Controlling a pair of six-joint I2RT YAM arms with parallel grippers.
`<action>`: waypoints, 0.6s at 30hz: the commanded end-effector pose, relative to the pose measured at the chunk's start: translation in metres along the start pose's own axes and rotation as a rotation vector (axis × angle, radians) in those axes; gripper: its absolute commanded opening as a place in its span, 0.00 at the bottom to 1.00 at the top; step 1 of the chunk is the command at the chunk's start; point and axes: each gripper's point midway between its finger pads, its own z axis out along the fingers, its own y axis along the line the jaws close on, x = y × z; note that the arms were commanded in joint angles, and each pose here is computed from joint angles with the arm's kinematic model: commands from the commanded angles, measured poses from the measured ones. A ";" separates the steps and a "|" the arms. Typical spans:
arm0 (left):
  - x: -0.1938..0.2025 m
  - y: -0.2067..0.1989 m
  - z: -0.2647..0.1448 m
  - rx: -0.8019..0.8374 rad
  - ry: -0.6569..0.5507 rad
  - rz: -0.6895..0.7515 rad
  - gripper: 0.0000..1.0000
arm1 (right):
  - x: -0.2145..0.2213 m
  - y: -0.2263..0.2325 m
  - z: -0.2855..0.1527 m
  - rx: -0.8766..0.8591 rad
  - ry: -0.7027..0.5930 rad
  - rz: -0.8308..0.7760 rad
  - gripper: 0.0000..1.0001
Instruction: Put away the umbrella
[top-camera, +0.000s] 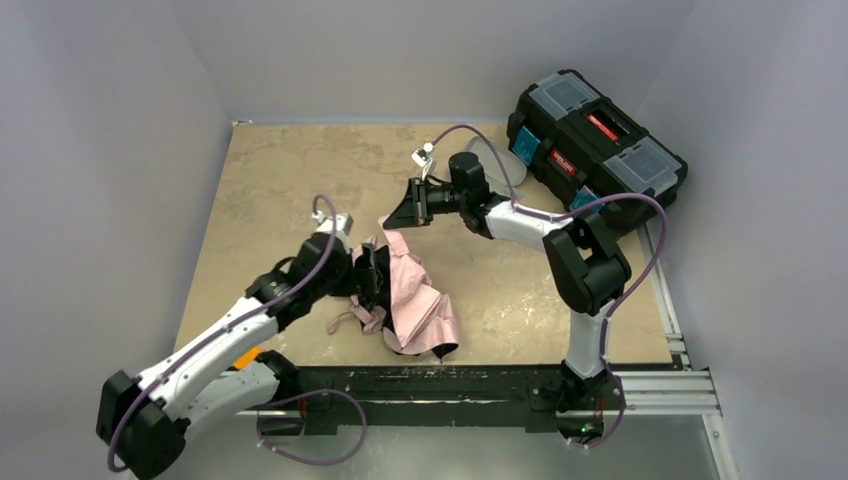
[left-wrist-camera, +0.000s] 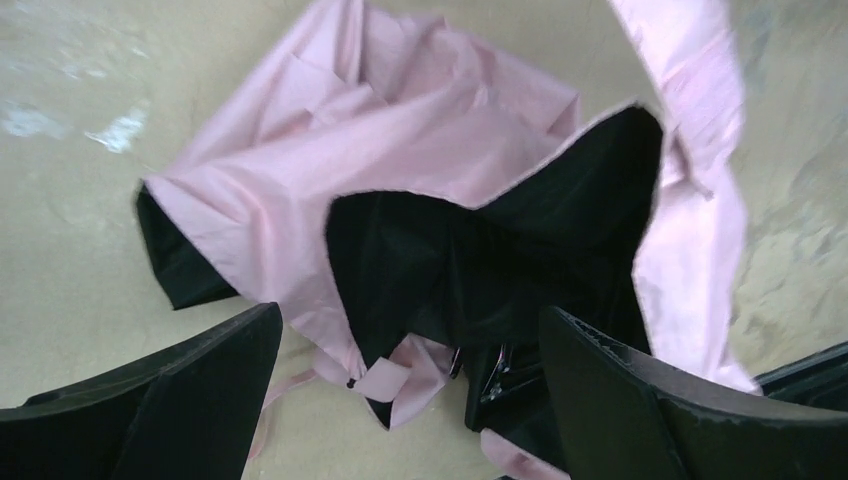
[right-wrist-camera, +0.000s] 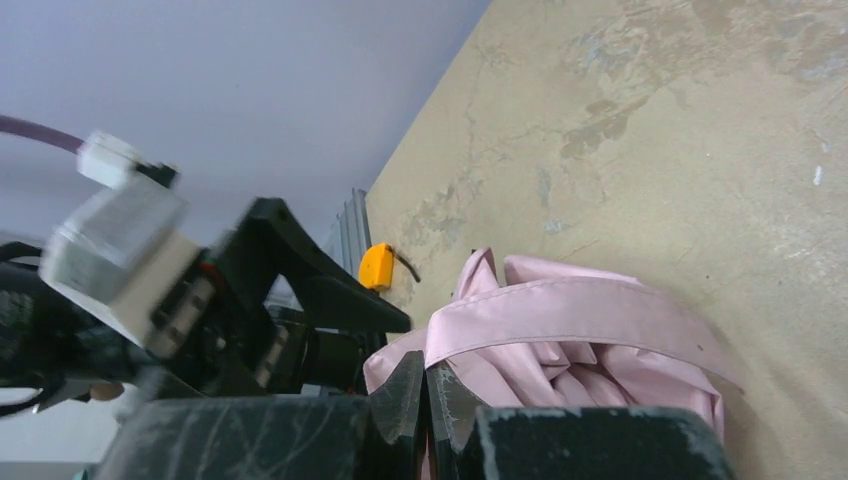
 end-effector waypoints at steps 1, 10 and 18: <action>0.017 -0.010 0.024 -0.019 -0.016 0.170 1.00 | -0.004 0.030 -0.006 -0.082 0.014 -0.113 0.00; 0.054 -0.008 0.059 -0.038 0.074 0.276 1.00 | 0.010 0.026 -0.010 -0.085 0.039 -0.106 0.00; 0.090 -0.022 0.084 -0.047 0.180 0.389 0.97 | 0.014 0.017 -0.016 -0.045 0.040 -0.097 0.00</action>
